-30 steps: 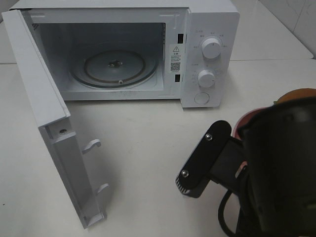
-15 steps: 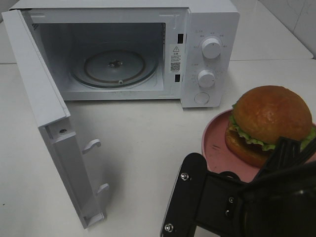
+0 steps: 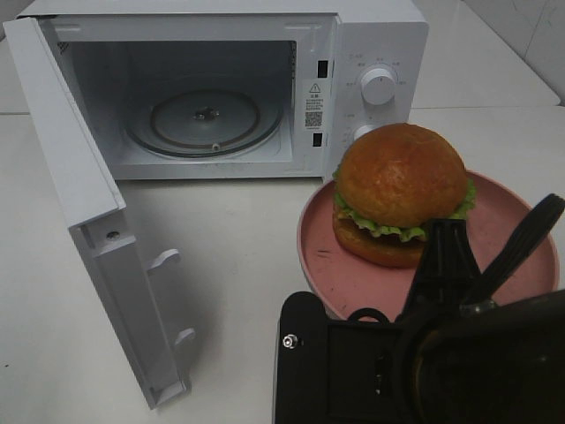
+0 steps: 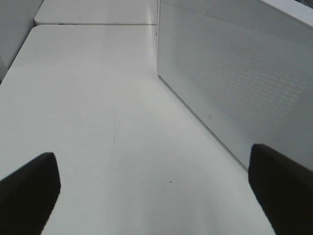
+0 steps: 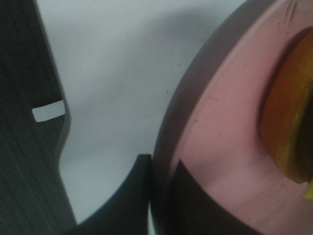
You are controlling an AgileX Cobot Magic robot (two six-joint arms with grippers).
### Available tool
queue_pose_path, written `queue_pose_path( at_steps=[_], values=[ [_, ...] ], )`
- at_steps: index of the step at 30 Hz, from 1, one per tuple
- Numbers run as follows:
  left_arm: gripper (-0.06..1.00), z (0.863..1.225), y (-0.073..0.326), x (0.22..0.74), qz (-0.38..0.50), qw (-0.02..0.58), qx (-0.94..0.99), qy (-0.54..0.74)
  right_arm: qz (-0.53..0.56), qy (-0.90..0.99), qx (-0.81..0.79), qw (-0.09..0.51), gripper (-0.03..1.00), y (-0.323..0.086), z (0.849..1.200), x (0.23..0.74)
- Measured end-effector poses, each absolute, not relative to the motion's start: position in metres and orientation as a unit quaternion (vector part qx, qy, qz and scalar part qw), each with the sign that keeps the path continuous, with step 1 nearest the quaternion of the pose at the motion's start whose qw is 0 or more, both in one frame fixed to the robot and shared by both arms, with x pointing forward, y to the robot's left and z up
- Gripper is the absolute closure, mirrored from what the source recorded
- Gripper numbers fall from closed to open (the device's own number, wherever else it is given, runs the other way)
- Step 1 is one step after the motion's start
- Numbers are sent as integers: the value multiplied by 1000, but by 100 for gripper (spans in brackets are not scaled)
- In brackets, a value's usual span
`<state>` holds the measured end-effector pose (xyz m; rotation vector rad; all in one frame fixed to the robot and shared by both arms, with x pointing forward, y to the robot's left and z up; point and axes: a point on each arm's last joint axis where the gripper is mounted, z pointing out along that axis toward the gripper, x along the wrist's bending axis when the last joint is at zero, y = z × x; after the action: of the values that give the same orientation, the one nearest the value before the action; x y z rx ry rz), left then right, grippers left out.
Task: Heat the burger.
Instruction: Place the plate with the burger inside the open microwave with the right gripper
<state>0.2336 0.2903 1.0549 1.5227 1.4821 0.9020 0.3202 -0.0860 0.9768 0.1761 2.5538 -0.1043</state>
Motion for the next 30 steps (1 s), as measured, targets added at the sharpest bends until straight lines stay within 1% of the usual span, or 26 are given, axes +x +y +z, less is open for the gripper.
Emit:
queue_pose_path(
  at_steps=[5,15,22,30],
  values=[
    [-2,1055,290,234,357,405,603,587,-23,955,21,295,89,-81,978,322],
    [-2,1055,290,234,357,405,603,587,15,957,-58,283,89,-71,976,326],
    [-2,1055,290,234,357,405,603,587,-13,950,-79,301,89,-81,978,354],
    [-2,1055,290,234,357,405,603,587,15,950,-96,297,89,-85,977,379]
  ],
)
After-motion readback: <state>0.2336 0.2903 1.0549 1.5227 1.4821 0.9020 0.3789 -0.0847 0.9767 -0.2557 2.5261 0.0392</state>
